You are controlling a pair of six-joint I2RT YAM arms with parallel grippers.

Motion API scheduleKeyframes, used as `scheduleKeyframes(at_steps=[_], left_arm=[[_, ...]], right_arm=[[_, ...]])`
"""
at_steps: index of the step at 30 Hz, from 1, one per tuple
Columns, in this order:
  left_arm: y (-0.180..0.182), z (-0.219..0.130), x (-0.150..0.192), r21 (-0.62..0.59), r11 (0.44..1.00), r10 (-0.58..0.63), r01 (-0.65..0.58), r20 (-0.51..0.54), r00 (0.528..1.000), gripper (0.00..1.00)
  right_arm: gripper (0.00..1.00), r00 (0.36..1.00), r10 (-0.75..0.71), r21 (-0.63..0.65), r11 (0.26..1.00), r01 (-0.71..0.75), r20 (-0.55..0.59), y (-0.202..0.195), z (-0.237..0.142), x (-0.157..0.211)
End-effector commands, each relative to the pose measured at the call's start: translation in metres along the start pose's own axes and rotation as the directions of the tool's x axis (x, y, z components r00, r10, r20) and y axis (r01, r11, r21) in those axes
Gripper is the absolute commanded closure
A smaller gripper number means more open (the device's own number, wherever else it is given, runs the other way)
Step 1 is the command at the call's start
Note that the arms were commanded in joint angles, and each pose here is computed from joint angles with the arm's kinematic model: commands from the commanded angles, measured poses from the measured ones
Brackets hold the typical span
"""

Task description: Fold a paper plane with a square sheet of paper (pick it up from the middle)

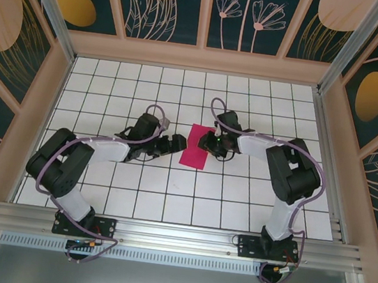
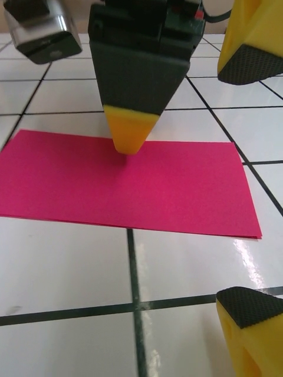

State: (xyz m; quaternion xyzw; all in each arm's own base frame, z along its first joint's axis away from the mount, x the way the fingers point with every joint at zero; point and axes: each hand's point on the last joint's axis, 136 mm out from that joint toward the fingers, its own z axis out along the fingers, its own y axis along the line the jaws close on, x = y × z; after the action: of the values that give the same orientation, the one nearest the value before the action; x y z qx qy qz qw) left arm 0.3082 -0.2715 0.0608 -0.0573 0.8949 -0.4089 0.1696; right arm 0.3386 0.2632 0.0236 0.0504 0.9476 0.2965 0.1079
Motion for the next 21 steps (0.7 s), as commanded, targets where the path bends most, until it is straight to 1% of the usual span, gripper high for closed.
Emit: scheduleKeyframes(at_steps=[1, 5, 9, 10, 11, 15, 18, 21], left_arm=[[-0.014, 0.007, -0.001, 0.032, 0.997, -0.073, 0.074, -0.02, 0.997, 0.11], [-0.014, 0.014, 0.008, 0.019, 0.994, -0.105, 0.107, -0.052, 0.993, 0.13], [-0.02, 0.018, 0.014, 0.019, 0.994, -0.108, 0.11, -0.078, 0.991, 0.13], [-0.023, 0.018, 0.015, 0.025, 0.994, -0.105, 0.107, -0.08, 0.991, 0.13], [-0.016, 0.025, 0.019, 0.006, 0.993, -0.115, 0.116, -0.1, 0.988, 0.13], [-0.016, 0.031, 0.022, -0.005, 0.993, -0.12, 0.121, -0.12, 0.985, 0.13], [-0.018, 0.035, 0.024, 0.005, 0.992, -0.123, 0.125, -0.138, 0.983, 0.14], [-0.021, 0.036, 0.024, 0.02, 0.991, -0.129, 0.133, -0.143, 0.981, 0.16]], right_arm=[[0.68, 0.998, 0.058, -0.022, 0.998, -0.058, -0.027, -0.009, -0.002, 0.008], [0.69, 0.994, 0.103, -0.04, 0.994, -0.105, -0.036, -0.021, 0.0, 0.012], [0.7, 0.989, 0.137, -0.054, 0.989, -0.14, -0.056, -0.032, 0.003, 0.018], [0.7, 0.989, 0.138, -0.057, 0.988, -0.141, -0.06, -0.033, 0.004, 0.019], [0.7, 0.989, 0.137, -0.055, 0.989, -0.14, -0.062, -0.034, 0.004, 0.02], [0.7, 0.988, 0.14, -0.058, 0.988, -0.144, -0.063, -0.036, 0.004, 0.021], [0.7, 0.988, 0.142, -0.06, 0.988, -0.145, -0.061, -0.037, 0.003, 0.02], [0.7, 0.988, 0.141, -0.066, 0.987, -0.145, -0.062, -0.037, 0.003, 0.02]])
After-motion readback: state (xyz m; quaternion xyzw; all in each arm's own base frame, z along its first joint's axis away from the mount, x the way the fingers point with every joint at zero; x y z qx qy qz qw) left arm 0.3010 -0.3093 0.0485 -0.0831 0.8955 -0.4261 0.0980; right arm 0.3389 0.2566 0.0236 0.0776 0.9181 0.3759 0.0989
